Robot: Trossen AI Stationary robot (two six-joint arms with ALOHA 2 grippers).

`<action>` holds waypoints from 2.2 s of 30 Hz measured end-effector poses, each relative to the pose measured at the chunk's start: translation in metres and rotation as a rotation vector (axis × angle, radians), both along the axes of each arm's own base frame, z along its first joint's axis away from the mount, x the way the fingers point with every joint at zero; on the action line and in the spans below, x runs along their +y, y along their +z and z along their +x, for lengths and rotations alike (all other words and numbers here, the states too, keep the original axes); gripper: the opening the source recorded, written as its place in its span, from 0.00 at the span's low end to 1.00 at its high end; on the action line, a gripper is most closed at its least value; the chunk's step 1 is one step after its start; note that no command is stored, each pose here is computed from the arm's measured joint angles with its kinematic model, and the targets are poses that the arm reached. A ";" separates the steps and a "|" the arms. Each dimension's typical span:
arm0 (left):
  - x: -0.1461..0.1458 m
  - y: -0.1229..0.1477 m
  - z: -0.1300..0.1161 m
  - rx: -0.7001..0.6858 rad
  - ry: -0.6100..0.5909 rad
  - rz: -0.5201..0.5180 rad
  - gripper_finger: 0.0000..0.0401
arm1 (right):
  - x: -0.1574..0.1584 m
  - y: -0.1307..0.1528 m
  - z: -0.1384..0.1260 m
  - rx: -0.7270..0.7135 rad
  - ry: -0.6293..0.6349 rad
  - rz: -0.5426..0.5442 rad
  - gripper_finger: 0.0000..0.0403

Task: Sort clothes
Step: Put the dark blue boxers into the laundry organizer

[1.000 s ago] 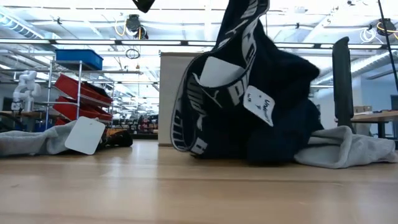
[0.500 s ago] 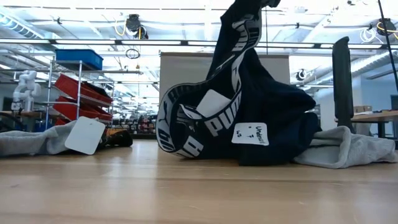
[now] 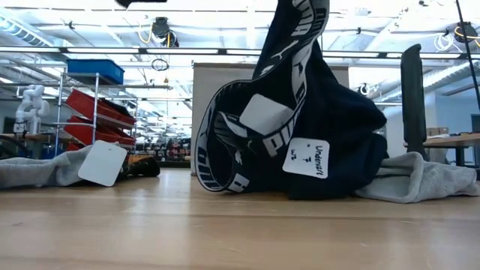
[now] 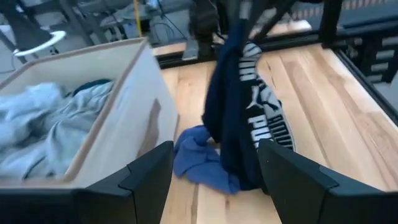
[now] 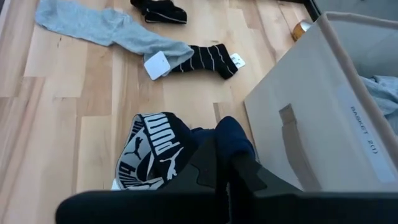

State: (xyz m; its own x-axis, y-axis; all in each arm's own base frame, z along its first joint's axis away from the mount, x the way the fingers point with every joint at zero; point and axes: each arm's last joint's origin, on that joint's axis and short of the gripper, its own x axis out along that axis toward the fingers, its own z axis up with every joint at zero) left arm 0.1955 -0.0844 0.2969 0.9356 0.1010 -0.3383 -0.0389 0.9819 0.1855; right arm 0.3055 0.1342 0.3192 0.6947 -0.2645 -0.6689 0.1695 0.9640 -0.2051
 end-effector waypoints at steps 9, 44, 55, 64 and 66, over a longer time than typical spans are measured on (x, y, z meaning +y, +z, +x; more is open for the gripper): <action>0.033 -0.025 -0.060 -0.221 0.029 -0.182 0.61 | 0.001 0.000 0.001 -0.006 0.013 -0.006 0.00; 0.047 -0.049 -0.089 -0.335 0.040 -0.317 0.61 | -0.114 0.208 -0.077 -0.962 -0.084 -0.369 0.00; 0.047 -0.049 -0.089 -0.335 0.040 -0.317 0.61 | -0.170 0.198 -0.067 -0.917 -0.194 -0.321 0.00; 0.047 -0.049 -0.089 -0.336 0.039 -0.318 0.61 | -0.208 0.160 -0.028 -0.742 -0.276 -0.223 0.00; 0.047 -0.049 -0.089 -0.340 0.039 -0.321 0.61 | -0.215 0.147 -0.016 -0.685 -0.264 -0.188 0.00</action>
